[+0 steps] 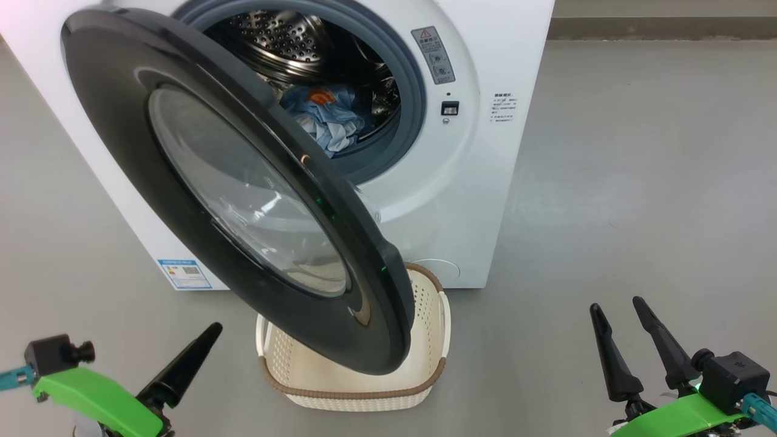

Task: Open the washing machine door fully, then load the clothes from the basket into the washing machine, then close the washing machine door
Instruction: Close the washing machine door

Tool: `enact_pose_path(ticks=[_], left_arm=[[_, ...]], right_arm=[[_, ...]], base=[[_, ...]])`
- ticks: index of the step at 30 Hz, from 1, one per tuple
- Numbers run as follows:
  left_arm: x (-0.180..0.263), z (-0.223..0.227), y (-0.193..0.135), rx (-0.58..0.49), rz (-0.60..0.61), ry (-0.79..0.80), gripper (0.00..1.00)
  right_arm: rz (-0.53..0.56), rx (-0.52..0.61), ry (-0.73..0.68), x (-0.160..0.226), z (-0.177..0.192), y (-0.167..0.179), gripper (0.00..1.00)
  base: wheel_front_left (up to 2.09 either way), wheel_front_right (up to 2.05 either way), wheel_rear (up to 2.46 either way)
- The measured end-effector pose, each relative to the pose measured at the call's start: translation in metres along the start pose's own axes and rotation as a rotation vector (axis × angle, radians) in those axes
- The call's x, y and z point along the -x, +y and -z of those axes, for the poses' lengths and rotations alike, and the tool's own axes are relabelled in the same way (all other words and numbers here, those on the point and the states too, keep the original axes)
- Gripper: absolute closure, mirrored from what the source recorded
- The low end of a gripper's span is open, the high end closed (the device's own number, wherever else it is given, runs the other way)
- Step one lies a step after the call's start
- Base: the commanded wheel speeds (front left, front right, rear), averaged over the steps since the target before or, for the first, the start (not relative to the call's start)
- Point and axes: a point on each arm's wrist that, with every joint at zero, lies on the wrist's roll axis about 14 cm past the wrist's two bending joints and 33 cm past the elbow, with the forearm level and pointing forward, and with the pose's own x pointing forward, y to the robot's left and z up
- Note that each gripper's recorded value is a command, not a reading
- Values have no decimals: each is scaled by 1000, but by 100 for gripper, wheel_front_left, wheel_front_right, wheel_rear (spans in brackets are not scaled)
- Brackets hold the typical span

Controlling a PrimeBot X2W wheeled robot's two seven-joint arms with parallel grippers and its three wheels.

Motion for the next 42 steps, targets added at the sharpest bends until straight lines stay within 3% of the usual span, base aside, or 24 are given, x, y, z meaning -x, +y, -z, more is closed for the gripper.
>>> enact_pose_path(ticks=[11,20,28,34,42], left_arm=[[3,15,43,-13,-138,-98,0],[10,26,68,-156,-224,-180,0],[22,26,88,-369,-282,-216,0],[19,-12,73,-521,-283,-339,0],[19,-24,50,-686,-271,-420,0]], right_arm=[[11,1,-2,1,-1,-3,0],[35,0,15,7,4,-11,0],[35,0,17,7,5,-10,0],[30,-1,20,5,6,-9,0],[30,-2,24,4,8,-9,0]], base=[[0,0,0],[0,0,0],[0,0,0],[0,0,0],[0,0,0]])
